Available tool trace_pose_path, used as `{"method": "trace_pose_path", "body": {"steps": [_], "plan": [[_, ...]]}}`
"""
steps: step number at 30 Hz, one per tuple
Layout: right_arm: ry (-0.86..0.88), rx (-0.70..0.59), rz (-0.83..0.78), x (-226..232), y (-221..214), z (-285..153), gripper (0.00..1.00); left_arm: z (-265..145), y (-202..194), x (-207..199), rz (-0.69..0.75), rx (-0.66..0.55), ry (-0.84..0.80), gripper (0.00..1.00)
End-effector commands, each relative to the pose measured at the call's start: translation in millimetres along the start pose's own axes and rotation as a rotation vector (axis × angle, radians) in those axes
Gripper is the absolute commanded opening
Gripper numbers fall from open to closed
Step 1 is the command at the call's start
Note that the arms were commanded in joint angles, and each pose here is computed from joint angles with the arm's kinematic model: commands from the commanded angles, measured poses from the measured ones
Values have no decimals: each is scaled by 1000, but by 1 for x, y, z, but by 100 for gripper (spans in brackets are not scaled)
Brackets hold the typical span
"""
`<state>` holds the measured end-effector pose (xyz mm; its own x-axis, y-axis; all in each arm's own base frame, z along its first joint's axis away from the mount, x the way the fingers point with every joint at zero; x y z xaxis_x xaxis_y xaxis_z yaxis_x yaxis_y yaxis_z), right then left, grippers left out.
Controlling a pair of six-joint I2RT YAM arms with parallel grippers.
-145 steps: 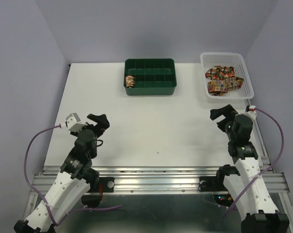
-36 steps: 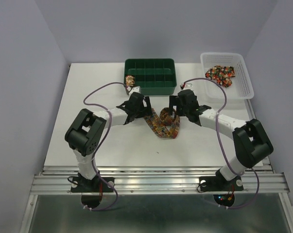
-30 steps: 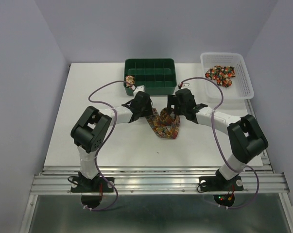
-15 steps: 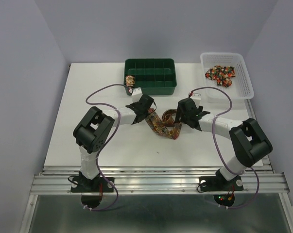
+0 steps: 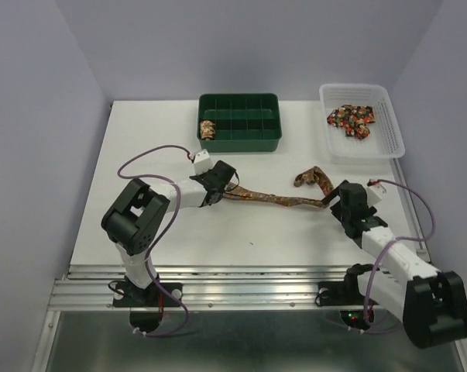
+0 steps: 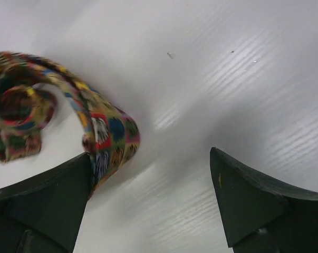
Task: Roll the ties
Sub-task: Flatten the tie
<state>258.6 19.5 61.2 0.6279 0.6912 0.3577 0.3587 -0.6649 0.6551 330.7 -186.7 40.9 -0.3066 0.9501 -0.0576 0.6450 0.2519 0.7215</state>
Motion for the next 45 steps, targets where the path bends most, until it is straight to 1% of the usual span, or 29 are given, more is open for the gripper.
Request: {"method": "trace_pose_path", "body": {"steps": [1,3,4,7,9,12,13,14,15,16,17,18,19,20,22,24,25,27,28,29,30,31,32,33,35,37,38,41,45], "plan": [[17,-124,184,-11,22,-18,97,0,-22,51,83,65,164,0],[0,-163,233,-20,27,-25,100,-2,-22,52,80,66,163,0],[4,-214,275,-25,35,-32,100,-3,-22,54,78,67,162,0],[19,-284,327,-31,46,-44,100,-4,-23,62,78,65,185,0],[46,-285,314,-27,49,-48,100,-5,-21,67,58,69,186,0],[206,-253,154,3,56,-58,100,-10,-22,83,13,107,212,0],[317,-213,112,24,55,-63,100,-10,-18,89,-30,102,236,0],[367,-193,81,34,54,-65,100,-11,-10,102,-85,97,267,0],[412,-184,67,47,59,-69,100,-11,-12,115,-118,122,289,0],[454,-174,6,56,60,-71,100,-11,-10,120,-153,131,279,0],[522,-126,-29,71,57,-76,100,-14,-1,123,-196,115,256,0],[519,-93,-62,84,62,-72,100,-12,5,136,-253,113,278,0],[515,-66,-103,89,61,-70,100,-13,4,146,-272,111,295,0],[483,-21,-139,90,57,-65,100,-17,12,155,-327,89,308,0],[463,0,-187,100,60,-56,100,-20,20,177,-378,61,358,0],[513,2,-215,113,61,-57,100,-29,31,185,-407,36,357,0],[535,2,-239,122,62,-58,100,-31,38,189,-424,22,359,22],[559,0,-314,133,58,-62,100,-42,52,188,-448,-18,327,45],[529,-19,-402,140,52,-65,100,-47,58,183,-453,-22,286,61],[500,-29,-438,143,50,-65,100,-54,69,176,-476,-57,223,64],[488,-25,-474,148,43,-67,100,-56,67,163,-458,-29,129,67],[426,-2,-478,148,41,-57,100,-63,83,146,-472,-86,8,68],[395,11,-468,148,39,-53,100,-66,84,136,-465,-91,-65,70],[366,24,-445,148,37,-48,100,-69,74,122,-449,-53,-156,73],[291,34,-433,143,31,-33,100,-77,75,94,-416,-67,-284,75],[250,43,-401,143,27,-24,98,-78,71,76,-383,-55,-329,76],[206,61,-413,138,21,-14,97,-74,60,63,-340,-23,-345,76],[125,52,-391,134,20,-2,94,-69,55,39,-287,5,-359,75],[112,32,-397,138,14,17,91,-52,38,13,-236,61,-407,75]]}}
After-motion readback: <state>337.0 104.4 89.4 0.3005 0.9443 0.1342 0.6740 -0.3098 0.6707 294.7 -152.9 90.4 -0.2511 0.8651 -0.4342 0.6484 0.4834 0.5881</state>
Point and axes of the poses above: each gripper's point midway between its finger pads, its own z axis out along the fingers, its own x axis along the line the jaws close on, y = z × x, the point moved 3 cm from there along -z, back along the fingers, and after that the axes turned 4 degrees about z, right-handed, at the moved point
